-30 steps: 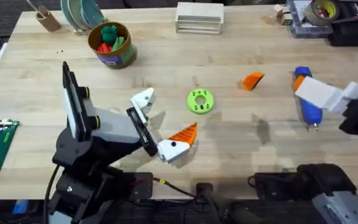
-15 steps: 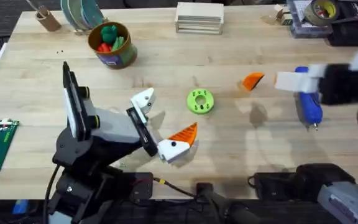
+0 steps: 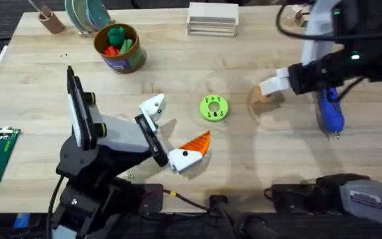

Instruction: Pick up the gripper from the table and insert it into the empty holder that is missing its gripper. Then pick up a screw, insert it into the mounting hole, and use the screwdriver to tighten it. Finally, clean up the table by picking up the vegetable and placing it into the bucket.

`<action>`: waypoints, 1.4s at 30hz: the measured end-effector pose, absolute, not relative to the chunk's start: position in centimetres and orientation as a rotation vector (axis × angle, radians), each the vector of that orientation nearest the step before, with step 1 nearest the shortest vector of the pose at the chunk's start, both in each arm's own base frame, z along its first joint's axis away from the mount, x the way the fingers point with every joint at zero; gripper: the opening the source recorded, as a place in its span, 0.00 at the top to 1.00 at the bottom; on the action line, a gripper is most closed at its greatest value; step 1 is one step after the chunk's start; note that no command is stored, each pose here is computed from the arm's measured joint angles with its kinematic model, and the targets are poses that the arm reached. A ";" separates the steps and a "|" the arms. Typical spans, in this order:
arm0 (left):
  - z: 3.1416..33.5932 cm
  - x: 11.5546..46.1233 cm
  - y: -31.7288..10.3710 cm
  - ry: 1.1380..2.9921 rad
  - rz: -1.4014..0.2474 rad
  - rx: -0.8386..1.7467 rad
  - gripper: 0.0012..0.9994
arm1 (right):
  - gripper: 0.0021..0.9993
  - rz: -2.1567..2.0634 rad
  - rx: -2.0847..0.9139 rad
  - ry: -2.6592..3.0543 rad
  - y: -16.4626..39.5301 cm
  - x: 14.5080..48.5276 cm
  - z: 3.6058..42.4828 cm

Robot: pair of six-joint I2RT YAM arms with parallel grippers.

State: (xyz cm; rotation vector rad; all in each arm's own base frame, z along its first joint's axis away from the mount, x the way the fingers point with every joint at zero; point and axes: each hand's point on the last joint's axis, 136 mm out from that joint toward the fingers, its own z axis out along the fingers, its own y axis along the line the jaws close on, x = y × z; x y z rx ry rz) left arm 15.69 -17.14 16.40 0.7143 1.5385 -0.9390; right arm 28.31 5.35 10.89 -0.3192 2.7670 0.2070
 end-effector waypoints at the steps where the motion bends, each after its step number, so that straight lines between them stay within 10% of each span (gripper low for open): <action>1: 16.4 15.7 -17.1 1.539 -0.939 0.714 0.01 | 0.01 0.167 -0.340 2.769 5.2 28.7 10.5; 20: 16.4 15.7 -17.1 1.539 -0.939 0.714 0.01 | 0.08 0.019 -0.427 2.709 4.9 31.6 9.3; 42: 16.4 15.7 -17.1 1.539 -0.939 0.714 0.01 | 0.78 0.065 -0.469 2.711 5.6 31.9 8.6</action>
